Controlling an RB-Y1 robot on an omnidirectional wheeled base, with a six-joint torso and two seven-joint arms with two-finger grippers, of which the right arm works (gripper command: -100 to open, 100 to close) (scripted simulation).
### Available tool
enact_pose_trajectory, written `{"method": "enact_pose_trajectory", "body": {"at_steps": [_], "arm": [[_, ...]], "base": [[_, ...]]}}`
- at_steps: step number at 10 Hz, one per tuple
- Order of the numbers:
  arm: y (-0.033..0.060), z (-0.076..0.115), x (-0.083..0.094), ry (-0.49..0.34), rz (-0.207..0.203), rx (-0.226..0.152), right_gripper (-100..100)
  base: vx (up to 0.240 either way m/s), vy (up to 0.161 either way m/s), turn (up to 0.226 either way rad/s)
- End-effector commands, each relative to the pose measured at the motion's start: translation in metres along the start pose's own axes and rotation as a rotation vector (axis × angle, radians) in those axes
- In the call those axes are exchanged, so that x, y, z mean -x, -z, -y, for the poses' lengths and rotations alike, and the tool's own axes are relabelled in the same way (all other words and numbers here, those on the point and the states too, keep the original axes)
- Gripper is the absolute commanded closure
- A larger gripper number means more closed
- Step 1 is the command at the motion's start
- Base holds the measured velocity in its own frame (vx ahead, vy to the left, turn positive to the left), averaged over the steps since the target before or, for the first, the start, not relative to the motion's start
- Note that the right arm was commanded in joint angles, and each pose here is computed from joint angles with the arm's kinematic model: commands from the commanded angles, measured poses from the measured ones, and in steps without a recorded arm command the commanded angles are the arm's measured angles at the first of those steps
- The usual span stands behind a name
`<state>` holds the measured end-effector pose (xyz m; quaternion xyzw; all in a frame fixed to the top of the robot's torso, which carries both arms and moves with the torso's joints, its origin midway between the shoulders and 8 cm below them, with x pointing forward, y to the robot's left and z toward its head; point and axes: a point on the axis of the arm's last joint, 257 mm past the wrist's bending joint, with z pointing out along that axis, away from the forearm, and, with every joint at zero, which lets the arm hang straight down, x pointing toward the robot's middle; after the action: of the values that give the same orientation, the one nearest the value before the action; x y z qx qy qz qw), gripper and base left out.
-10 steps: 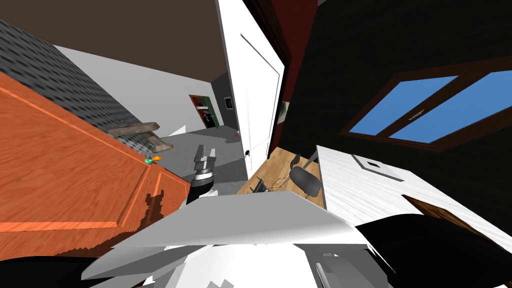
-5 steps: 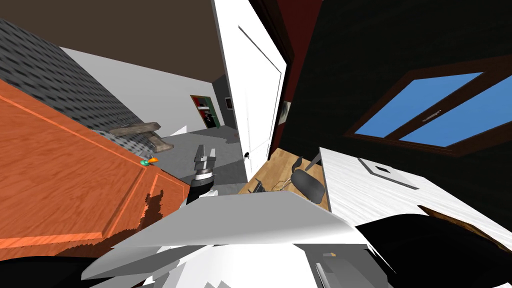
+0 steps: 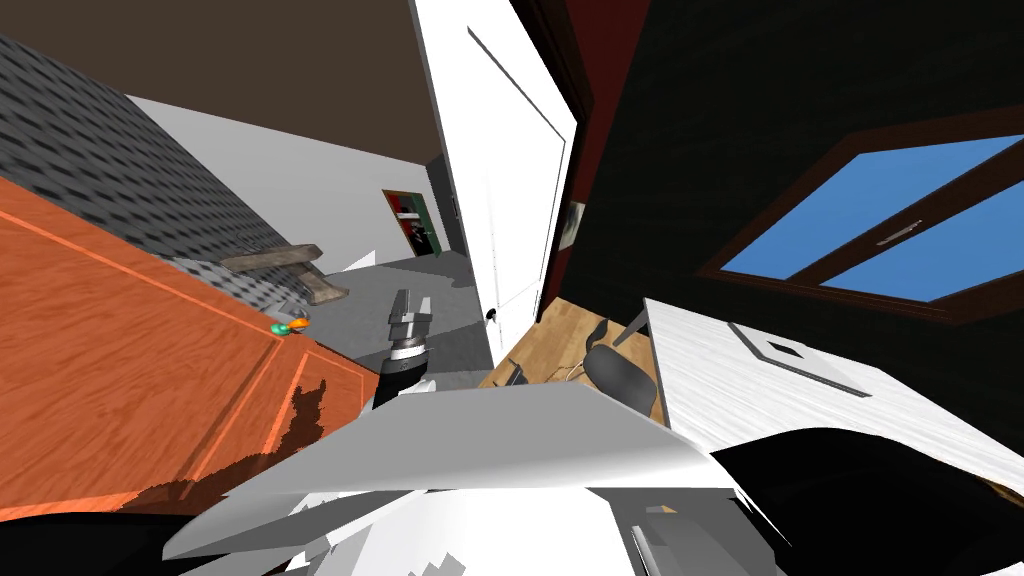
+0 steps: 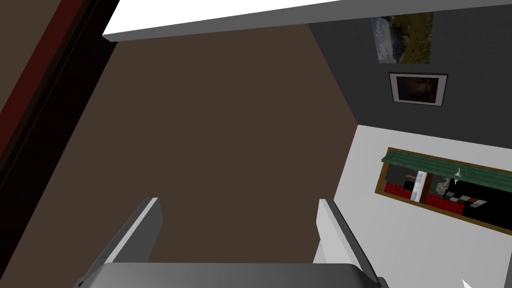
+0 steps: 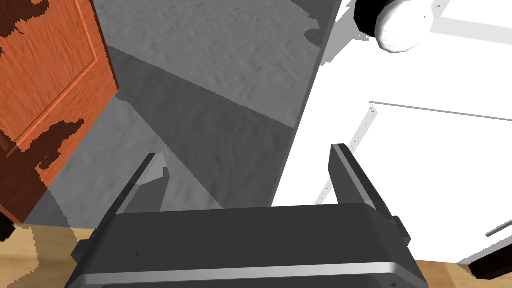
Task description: Push the door open
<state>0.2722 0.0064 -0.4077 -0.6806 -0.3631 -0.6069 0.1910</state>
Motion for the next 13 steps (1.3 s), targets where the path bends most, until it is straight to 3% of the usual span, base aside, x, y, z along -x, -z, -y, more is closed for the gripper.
{"method": "enact_pose_trajectory", "body": {"at_steps": [1,13], "arm": [[0.0001,0.005,-0.002,-0.018,-0.019,-0.001,-100],[0.0062,0.019,-0.012,-0.12,-0.118,0.027,-100]], "base": [[0.084,-0.045,0.028],[0.087,-0.038,0.023]]}}
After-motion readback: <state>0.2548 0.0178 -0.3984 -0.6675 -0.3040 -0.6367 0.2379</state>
